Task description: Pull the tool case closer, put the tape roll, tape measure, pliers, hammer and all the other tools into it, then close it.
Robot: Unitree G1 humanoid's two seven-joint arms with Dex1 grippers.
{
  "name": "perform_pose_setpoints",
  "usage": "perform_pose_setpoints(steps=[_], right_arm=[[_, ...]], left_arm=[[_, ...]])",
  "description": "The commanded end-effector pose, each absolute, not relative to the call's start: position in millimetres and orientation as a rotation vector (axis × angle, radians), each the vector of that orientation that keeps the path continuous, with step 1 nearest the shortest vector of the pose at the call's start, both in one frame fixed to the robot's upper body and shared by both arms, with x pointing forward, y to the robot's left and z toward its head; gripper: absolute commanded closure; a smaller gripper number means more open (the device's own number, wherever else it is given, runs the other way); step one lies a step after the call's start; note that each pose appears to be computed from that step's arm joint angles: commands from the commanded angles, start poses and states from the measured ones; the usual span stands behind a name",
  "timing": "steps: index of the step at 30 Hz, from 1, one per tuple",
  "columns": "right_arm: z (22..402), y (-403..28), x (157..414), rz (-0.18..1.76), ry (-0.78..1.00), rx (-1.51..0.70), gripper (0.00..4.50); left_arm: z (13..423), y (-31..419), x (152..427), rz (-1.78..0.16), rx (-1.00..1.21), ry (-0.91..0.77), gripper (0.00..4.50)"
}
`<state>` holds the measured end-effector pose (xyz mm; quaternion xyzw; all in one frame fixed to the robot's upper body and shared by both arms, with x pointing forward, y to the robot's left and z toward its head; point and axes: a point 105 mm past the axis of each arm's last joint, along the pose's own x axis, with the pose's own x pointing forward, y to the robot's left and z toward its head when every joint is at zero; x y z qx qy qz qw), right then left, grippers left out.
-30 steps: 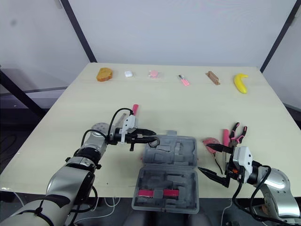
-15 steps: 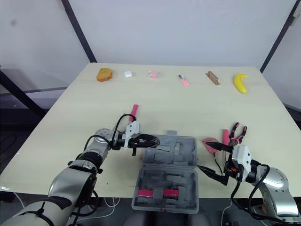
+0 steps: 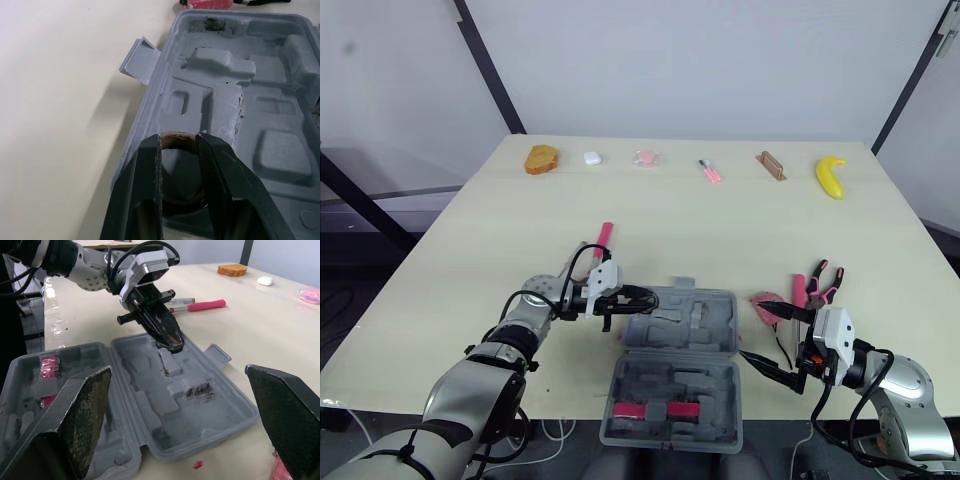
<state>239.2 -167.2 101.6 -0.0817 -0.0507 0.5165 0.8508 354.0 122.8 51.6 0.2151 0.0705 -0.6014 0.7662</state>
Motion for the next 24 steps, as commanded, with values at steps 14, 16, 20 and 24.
perform_pose_setpoints(steps=[14,16,20,24], right_arm=[[105.5,-285.8,231.2,0.504,-0.108,-0.116,0.0],[94.5,-299.3,219.2,0.457,-0.052,-0.122,0.0],[84.7,-314.2,198.5,0.415,-0.001,-0.1,0.0],[79.1,-331.8,181.1,0.341,0.027,-0.083,0.0]], left_arm=[[92.3,243.1,307.5,-0.88,0.198,0.044,3.3],[89.2,265.4,298.4,-0.773,0.191,0.073,3.3],[81.5,290.7,279.3,-0.645,0.161,0.112,1.45],[68.5,305.0,255.3,-0.574,0.133,0.164,0.03]])
